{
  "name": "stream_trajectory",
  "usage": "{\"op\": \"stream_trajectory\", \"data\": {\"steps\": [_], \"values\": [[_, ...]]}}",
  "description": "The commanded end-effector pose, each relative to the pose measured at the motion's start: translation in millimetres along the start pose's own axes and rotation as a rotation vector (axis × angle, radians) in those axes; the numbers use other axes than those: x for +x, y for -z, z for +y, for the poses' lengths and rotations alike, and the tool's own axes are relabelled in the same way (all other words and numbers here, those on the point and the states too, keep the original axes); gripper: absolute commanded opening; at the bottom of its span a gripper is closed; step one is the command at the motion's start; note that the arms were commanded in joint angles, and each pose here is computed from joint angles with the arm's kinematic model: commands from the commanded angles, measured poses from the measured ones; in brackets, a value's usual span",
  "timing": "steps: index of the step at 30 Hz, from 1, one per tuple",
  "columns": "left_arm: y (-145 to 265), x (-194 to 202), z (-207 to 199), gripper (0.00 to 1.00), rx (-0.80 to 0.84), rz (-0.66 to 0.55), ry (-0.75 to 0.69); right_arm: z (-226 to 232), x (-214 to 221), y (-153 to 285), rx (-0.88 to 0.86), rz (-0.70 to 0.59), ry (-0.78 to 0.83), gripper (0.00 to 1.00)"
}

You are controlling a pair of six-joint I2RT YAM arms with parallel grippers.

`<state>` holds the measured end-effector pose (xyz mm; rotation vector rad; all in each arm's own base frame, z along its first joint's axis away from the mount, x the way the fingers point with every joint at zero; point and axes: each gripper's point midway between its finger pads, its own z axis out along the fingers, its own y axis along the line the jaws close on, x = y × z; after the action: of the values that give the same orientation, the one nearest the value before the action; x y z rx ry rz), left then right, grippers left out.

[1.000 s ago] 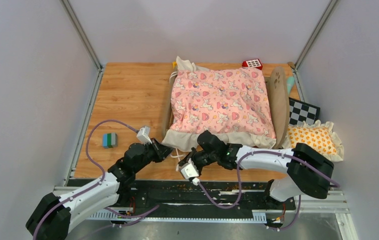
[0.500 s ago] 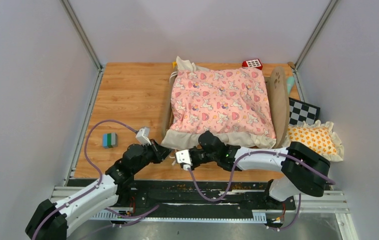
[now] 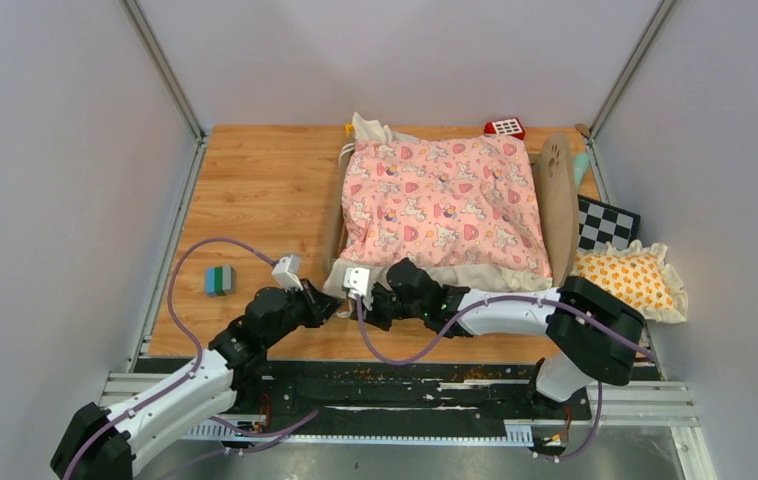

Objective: Set up the pet bed
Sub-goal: Tie the ropes to the bed frame.

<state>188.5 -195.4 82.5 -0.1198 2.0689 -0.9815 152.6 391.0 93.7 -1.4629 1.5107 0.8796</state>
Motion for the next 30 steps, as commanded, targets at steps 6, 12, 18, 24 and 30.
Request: {"op": "stream_trajectory", "data": {"steps": [6,12,18,24,30], "values": [[4,-21,-22,0.09,0.050,-0.039,-0.040,-20,3,-13,0.121,0.160,-0.299,0.00],[4,-21,-23,0.08,0.048,-0.035,-0.045,-27,16,-18,0.161,0.260,-0.387,0.00],[5,-21,-22,0.08,0.042,-0.033,-0.047,-30,31,-17,0.185,0.301,-0.398,0.00],[6,-22,-24,0.08,0.048,-0.035,-0.045,-37,39,-13,0.213,0.316,-0.422,0.00],[5,-20,-23,0.08,0.048,-0.027,-0.046,-41,30,-17,0.214,0.313,-0.417,0.00]]}}
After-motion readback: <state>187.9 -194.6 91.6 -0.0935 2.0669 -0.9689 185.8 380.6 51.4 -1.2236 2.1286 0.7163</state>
